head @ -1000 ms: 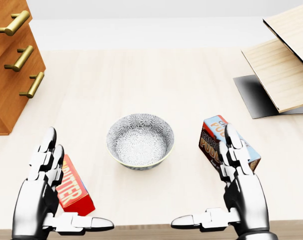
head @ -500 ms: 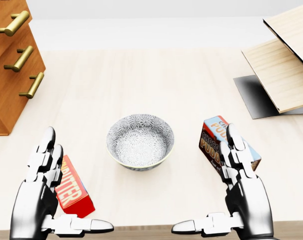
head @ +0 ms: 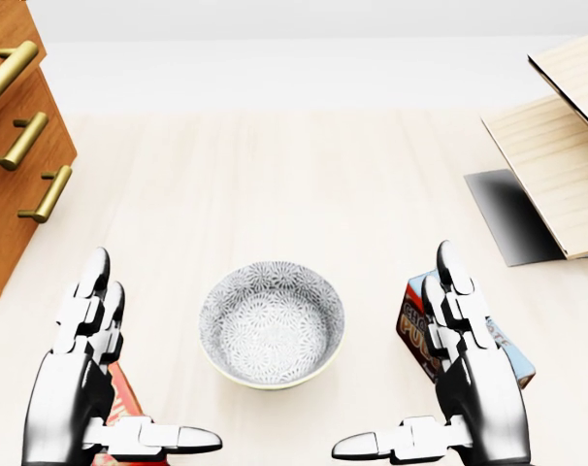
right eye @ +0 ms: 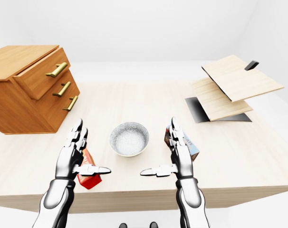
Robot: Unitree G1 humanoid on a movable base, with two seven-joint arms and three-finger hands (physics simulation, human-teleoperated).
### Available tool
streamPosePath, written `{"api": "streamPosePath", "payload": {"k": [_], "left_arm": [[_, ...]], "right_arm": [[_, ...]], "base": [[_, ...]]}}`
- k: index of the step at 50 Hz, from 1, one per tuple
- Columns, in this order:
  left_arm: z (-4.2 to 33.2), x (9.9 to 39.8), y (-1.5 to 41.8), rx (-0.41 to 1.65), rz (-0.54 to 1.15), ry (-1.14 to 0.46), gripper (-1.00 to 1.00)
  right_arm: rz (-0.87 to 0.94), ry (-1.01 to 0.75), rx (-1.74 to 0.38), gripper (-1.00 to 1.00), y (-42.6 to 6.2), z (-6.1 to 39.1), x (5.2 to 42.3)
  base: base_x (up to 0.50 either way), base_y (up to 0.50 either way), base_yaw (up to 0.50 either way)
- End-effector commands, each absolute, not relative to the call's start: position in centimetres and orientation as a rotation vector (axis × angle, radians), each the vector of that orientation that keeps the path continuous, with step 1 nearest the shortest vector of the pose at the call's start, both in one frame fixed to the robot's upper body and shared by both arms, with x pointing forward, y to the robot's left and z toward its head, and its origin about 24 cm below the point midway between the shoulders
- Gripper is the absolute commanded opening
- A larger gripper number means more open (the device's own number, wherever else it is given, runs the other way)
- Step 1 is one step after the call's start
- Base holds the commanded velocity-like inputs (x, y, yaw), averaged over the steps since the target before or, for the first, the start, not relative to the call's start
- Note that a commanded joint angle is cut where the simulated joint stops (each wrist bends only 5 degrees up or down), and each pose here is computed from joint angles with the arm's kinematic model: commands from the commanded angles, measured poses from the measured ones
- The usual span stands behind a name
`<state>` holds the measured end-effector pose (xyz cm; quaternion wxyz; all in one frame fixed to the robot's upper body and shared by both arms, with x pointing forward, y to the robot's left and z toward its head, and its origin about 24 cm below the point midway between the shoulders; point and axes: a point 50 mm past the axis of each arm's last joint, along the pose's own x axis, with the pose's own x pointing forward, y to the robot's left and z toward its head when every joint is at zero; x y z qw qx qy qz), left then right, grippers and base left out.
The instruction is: Close the top drawer of the cabinet and put the bowl on top of it.
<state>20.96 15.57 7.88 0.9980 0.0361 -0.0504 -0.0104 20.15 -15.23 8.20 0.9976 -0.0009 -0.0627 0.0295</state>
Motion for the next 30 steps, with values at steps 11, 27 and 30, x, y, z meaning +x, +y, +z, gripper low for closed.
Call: {"api": "streamPosePath", "payload": {"k": [11,27,30], "left_arm": [[7.84,20.89,15.44,0.074,-0.025,-0.099,1.00],[7.86,20.96,15.44,0.072,-0.026,-0.100,1.00],[7.76,21.01,15.39,0.074,-0.027,-0.096,1.00]], "right_arm": [[0.053,-0.124,-0.004,1.00,-15.18,8.07,20.19],[0.050,-0.132,0.005,1.00,-15.33,8.27,20.13],[0.055,-0.134,0.008,1.00,-15.30,8.31,20.11]], "base": [[0.18,0.00,0.00],[0.00,0.00,0.00],[0.00,0.00,0.00]]}}
